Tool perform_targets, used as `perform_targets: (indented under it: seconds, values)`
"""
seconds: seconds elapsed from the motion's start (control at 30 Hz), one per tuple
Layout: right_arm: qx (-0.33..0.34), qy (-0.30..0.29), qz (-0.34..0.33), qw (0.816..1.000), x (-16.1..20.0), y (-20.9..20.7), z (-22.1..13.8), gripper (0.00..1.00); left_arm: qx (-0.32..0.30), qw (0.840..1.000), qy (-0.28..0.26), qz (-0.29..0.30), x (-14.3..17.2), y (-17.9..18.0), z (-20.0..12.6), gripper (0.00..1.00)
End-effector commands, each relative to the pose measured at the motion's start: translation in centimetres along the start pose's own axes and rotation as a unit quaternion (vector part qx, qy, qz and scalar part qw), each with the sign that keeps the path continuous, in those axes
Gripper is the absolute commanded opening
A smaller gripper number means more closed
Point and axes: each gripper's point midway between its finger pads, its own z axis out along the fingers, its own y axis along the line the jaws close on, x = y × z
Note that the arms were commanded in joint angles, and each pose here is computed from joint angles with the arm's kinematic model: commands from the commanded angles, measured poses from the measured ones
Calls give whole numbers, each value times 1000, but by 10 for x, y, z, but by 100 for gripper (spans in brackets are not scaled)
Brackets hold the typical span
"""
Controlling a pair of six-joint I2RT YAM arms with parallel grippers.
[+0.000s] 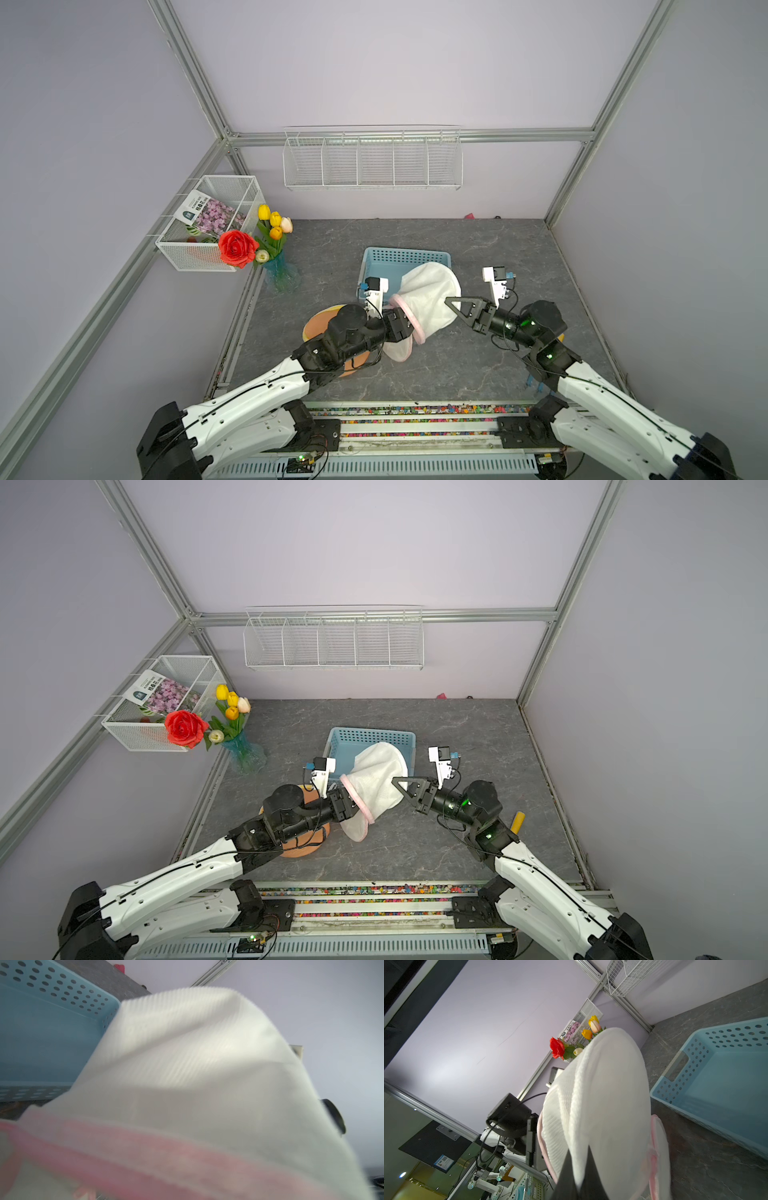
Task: Turn the laundry bag inside out
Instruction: Turn over the laundry bag.
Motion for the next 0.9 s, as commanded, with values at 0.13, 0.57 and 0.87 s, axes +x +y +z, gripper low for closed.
perform_targets:
  seconds: [0.13, 0.57, 0.87]
  values:
    - [-46, -31, 10, 998, -9, 13, -2, 0, 11, 999, -32, -6, -7, 4, -8, 57]
    - [-119, -75, 59, 988, -21, 26, -5, 0, 43, 997, -61, -5, -21, 2, -14, 62]
    - [-139, -75, 50, 986, -24, 48, -7, 0, 45, 996, -78, -9, -31, 3, -18, 65]
